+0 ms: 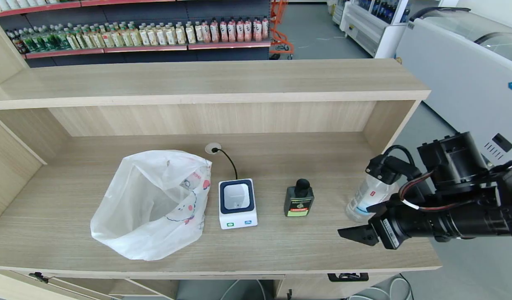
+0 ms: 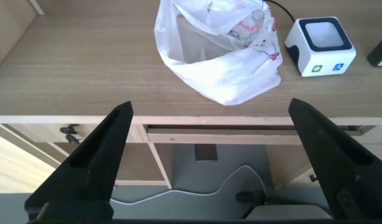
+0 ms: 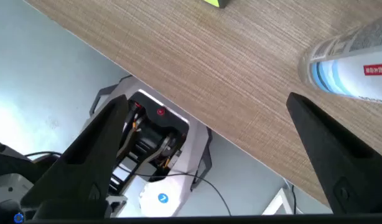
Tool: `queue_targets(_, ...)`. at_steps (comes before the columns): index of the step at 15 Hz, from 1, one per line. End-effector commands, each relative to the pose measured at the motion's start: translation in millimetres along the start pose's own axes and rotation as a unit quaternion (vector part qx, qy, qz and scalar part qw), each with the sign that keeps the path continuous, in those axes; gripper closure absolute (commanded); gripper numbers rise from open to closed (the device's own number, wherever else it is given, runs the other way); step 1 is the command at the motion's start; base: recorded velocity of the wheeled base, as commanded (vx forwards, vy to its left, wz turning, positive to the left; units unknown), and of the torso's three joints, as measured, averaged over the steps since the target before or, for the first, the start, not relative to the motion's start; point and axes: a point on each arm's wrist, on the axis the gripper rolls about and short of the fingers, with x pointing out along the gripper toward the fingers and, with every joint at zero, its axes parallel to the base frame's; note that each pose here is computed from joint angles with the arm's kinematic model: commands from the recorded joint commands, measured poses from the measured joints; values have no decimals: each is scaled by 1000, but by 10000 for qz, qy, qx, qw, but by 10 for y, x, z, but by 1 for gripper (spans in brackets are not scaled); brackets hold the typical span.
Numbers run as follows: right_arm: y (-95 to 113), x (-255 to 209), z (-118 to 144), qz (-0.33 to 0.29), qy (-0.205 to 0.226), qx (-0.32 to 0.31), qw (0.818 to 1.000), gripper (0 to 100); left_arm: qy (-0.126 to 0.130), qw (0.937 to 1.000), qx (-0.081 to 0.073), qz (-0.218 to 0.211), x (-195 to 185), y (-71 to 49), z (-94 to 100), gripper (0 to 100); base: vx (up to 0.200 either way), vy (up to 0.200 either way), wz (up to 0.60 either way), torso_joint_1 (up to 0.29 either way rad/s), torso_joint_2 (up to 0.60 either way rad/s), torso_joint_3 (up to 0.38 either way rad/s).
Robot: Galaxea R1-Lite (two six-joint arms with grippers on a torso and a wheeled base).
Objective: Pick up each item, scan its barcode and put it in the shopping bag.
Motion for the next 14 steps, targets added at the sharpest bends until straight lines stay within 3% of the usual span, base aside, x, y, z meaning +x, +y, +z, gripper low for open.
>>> queue_targets(1,-44,413,-9,72,157,-113,9998,0,-2,10000,0,0,0,0,0,0,0,0,0,0,0,0)
queue_targets(9,-144,983,179,44,-482,-906,9947,0,-2,10000,0,0,0,0,0,0,0,0,0,0,0,0)
queue_targets(14,-164,1194,286,338,-837,-1252,9880,0,-2,10000,0,0,0,0,0,0,0,0,0,0,0,0)
